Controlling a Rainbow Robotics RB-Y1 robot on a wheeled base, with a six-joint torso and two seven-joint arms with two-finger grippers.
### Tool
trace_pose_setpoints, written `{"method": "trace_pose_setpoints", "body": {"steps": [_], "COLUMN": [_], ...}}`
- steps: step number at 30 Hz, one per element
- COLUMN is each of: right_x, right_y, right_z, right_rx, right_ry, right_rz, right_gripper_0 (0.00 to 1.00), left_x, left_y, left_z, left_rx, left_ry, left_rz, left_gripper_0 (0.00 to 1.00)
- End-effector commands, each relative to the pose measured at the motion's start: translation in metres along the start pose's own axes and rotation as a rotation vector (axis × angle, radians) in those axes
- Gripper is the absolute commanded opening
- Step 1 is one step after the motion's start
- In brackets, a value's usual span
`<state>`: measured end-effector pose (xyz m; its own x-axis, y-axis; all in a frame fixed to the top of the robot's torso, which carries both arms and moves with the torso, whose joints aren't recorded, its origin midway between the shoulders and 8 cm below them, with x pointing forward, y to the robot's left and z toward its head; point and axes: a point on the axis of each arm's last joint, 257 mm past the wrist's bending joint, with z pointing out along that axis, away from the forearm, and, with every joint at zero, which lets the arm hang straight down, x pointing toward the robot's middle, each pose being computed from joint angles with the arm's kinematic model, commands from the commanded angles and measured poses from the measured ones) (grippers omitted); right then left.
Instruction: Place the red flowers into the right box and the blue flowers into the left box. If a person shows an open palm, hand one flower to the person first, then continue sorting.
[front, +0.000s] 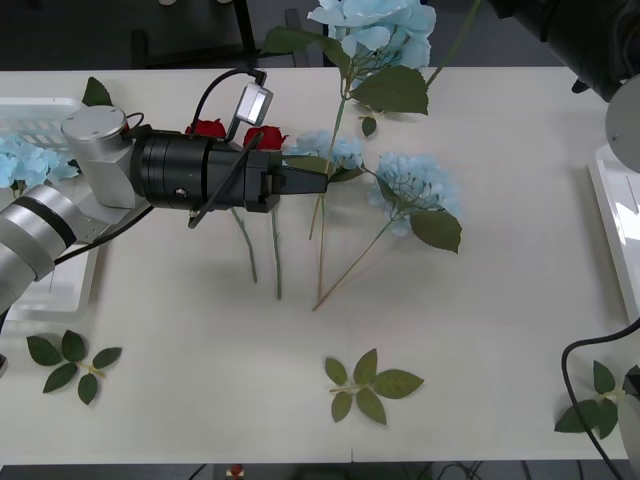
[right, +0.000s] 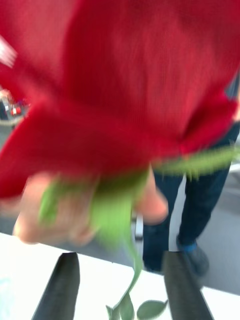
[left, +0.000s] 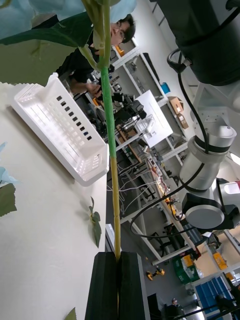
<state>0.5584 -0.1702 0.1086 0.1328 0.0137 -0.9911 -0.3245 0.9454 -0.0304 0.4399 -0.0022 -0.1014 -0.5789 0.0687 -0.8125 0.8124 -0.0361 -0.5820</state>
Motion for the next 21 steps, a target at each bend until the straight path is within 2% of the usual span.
{"method": "trace_pose_setpoints", "body": {"steps": [1,12,21], "right_x": [-0.023,0.043,0.168], "right_y": [0.008,-0.003,-0.053], "right_z": [-0.027,-0.104,-0.14], "right_rx": [-0.013,-0.036,0.014], "right_ry": [-0.012,0.243,0.57], "right_rz": [0.012,0.043,0.152], "right_gripper_0": [0.84,0.86,0.86], "left_x": [-0.013,-0.014,-0.004], "left_y": [-0.01,-0.011,0.008], "left_z": [0.001,0.002,-0.012], "left_rx": [0.024,0.026,-0.037], "left_ry": [-0.022,-0.023,0.002], "left_rz": [0.02,0.021,0.008], "left_gripper_0": [0.0,0.0,0.0]}}
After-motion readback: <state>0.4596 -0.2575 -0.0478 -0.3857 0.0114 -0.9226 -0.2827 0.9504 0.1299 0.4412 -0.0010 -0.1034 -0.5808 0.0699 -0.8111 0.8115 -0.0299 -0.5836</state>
